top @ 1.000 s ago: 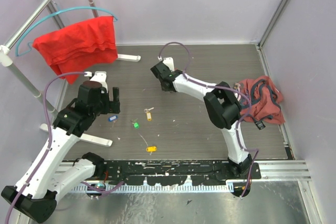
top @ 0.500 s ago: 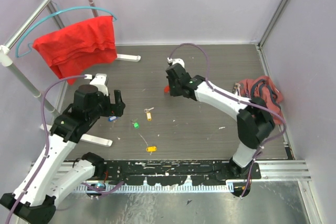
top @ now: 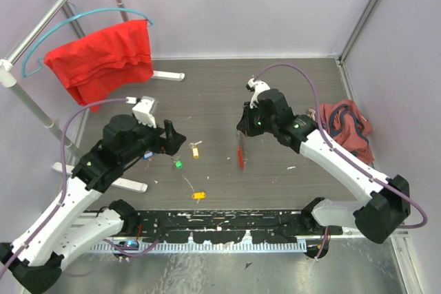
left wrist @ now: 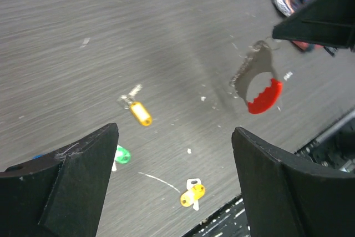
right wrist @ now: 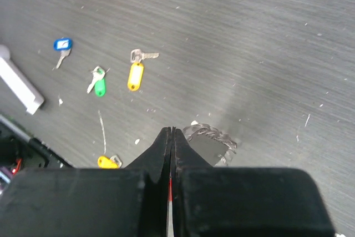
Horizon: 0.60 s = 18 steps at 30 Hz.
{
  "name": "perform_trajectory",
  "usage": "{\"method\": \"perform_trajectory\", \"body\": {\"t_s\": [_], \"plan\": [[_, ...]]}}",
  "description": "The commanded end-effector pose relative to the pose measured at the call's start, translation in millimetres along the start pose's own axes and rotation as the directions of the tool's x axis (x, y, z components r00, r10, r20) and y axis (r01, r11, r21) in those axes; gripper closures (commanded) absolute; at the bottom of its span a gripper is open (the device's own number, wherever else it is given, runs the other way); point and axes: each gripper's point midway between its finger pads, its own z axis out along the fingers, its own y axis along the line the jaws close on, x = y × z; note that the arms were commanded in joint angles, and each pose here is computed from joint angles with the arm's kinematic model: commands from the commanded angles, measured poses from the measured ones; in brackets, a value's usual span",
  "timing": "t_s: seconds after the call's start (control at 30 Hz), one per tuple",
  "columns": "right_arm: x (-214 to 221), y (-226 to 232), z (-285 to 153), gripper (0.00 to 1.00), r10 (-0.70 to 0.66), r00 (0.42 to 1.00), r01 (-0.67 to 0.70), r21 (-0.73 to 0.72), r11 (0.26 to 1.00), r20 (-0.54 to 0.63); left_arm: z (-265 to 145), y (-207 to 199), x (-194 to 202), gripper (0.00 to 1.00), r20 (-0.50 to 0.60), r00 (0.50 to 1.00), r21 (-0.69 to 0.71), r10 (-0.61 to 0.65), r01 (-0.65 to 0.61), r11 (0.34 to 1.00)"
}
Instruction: Put the keys on the keyring
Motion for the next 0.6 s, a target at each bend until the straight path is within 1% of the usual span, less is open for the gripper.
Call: {"method": "perform_trajectory", "body": {"t_s": [0.0,0.1,0.23,0.27,0.33,0.37,0.43,0.5,0.57], "plan": [[-5,17,-29,0.99,-0.004,0.999,0.008,-0.103,0.995,0.045,14,-39,-9,0.10,0.080,0.996,0.123,0.027,-0.037,0.992],[-7,16,-40,0.99,0.042,0.997,-0.036,-0.093,0.995,0.064,21,-60,-6,0.11,0.112,0.993,0.176,0.046,-0.065,0.982],[-11,20,-52,0.99,0.118,0.988,-0.108,-0.104,0.989,0.095,34,-77,0,0.11,0.129,0.991,0.197,0.046,-0.071,0.978],[-13,18,-54,0.99,0.133,0.985,-0.123,-0.094,0.988,0.107,36,-79,1,0.11,0.129,0.991,0.195,0.045,-0.069,0.978],[-11,5,-55,0.99,0.136,0.984,-0.135,-0.022,0.991,0.114,39,-76,-1,0.11,0.131,0.990,0.172,0.047,-0.069,0.983],[-5,-6,-52,0.95,0.124,0.988,-0.128,0.042,0.991,0.090,38,-69,-3,0.11,0.137,0.990,0.133,0.043,-0.061,0.989],[6,-19,-49,0.82,0.090,0.995,-0.093,0.114,0.989,0.037,34,-53,-4,0.07,0.134,0.991,0.045,0.031,-0.037,0.998],[17,-25,-47,0.76,0.072,0.997,-0.073,0.139,0.988,0.006,27,-36,-6,0.02,0.116,0.993,-0.048,0.036,-0.030,0.998],[24,-26,-46,0.71,0.059,0.998,-0.057,0.151,0.987,-0.004,22,-21,0,0.00,0.061,0.996,-0.123,0.072,-0.064,0.990]]}}
